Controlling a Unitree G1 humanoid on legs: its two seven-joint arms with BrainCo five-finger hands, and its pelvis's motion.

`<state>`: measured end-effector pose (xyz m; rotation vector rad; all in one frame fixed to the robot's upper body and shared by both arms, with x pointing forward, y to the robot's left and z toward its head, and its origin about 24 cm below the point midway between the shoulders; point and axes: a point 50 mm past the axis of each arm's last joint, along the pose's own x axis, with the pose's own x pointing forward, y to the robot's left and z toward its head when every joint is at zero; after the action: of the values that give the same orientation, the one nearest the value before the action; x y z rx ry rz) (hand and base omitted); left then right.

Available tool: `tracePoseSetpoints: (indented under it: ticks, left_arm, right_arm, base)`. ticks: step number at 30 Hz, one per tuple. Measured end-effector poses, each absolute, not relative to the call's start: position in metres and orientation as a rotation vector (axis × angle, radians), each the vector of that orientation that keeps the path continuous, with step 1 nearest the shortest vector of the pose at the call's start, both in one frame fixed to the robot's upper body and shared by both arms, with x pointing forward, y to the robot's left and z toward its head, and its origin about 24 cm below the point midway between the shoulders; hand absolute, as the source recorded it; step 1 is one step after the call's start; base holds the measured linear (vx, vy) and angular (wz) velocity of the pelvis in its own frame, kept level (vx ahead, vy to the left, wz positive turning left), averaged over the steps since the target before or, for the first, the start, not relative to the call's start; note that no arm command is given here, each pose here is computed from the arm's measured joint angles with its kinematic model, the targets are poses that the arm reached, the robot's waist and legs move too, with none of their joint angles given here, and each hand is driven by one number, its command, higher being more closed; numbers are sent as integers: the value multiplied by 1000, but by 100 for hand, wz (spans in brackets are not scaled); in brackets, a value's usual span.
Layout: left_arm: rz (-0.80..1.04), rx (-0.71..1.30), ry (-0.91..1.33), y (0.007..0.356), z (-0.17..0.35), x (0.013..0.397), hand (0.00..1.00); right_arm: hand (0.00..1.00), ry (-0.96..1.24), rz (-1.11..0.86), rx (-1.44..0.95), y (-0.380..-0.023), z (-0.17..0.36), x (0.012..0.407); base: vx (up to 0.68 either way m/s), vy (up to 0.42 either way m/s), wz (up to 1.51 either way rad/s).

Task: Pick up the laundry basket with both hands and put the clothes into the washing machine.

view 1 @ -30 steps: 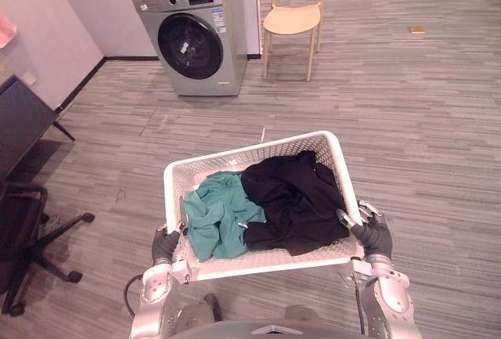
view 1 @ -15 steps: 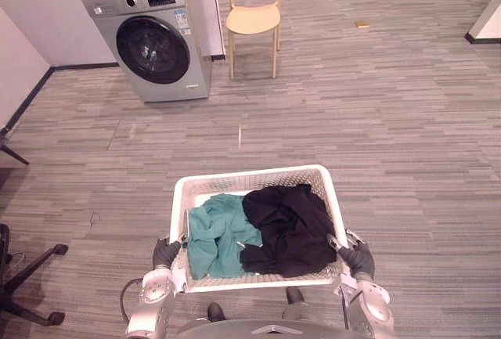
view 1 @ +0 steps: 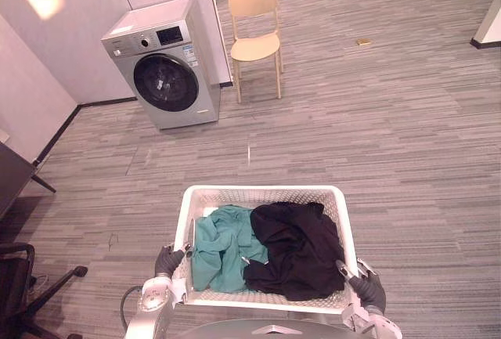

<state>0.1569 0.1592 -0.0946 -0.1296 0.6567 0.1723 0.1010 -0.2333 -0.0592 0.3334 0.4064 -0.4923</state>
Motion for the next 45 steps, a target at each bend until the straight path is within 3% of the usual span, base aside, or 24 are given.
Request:
tracePoseSetpoints:
  ticks: [16,22,27,35,45]
  left_arm:
    - [183,-133,605,163,-85,163,100]
    - [41,-98,548,132,-74,203,100]
    - [19,-88,528,128,-69,213,100]
    - [105,-154,595,136,-83,183,100]
    - [124,-203,590,131,-81,180,100]
  right_arm:
    - [100,353,-461,334,-230,-51,118]
    - [100,278,-547,318,-253,-36,116]
    - [100,264,-564,351,-253,-35,116]
    - [100,304,-456,303,-252,-31,118]
    - [100,226,-403,189,-265,-10,139]
  base:
    - [53,27,6]
    - [345,-213,15]
    - [267,-171,16]
    - [173,-65,-63]
    - [505,96,-56]
